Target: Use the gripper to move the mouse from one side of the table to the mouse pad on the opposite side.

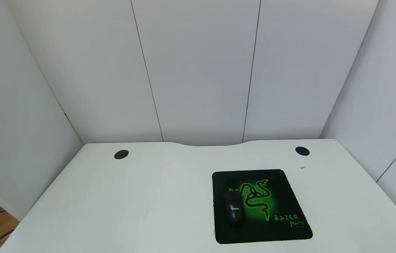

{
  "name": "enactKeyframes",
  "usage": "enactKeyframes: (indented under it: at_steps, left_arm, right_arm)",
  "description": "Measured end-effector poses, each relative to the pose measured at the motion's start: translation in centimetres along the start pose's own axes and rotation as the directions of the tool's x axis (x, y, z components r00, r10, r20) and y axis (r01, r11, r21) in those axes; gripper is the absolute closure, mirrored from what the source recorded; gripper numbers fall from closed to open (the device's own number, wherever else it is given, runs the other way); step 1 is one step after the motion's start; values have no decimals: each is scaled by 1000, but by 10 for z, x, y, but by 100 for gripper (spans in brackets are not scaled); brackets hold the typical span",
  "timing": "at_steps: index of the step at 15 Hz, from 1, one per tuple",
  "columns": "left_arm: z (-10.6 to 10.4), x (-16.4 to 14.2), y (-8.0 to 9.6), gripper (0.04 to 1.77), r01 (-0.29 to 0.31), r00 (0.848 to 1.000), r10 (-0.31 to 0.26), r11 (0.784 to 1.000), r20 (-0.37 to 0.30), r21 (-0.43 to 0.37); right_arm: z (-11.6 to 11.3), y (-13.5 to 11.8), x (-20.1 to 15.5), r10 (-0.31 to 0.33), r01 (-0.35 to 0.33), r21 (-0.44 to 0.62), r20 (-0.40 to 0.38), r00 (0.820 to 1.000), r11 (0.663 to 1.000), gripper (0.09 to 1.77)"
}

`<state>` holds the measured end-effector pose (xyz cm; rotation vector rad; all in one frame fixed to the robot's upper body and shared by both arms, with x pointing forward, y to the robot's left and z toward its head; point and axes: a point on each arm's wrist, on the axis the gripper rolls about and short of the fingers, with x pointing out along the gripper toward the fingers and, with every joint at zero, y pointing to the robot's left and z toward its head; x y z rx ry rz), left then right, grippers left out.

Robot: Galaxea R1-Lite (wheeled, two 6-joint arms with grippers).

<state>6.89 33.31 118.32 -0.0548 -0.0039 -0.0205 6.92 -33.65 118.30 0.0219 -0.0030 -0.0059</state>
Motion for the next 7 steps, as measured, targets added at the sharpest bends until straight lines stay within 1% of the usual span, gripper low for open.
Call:
enactKeyframes:
  at_steps: [1,3,7]
  left_arm:
    - [0,0,0,9,0,1000,0,1000,-2,-3]
    - [0,0,0,9,-16,1000,16,999,-2,-34]
    - [0,0,0,9,-19,1000,19,999,-2,-37]
  right_arm:
    - [0,0,0,0,0,0,0,1000,1000,15]
    - [0,0,0,0,0,0,0,1000,1000,15]
    - [0,0,0,0,0,1,0,1000,1000,15]
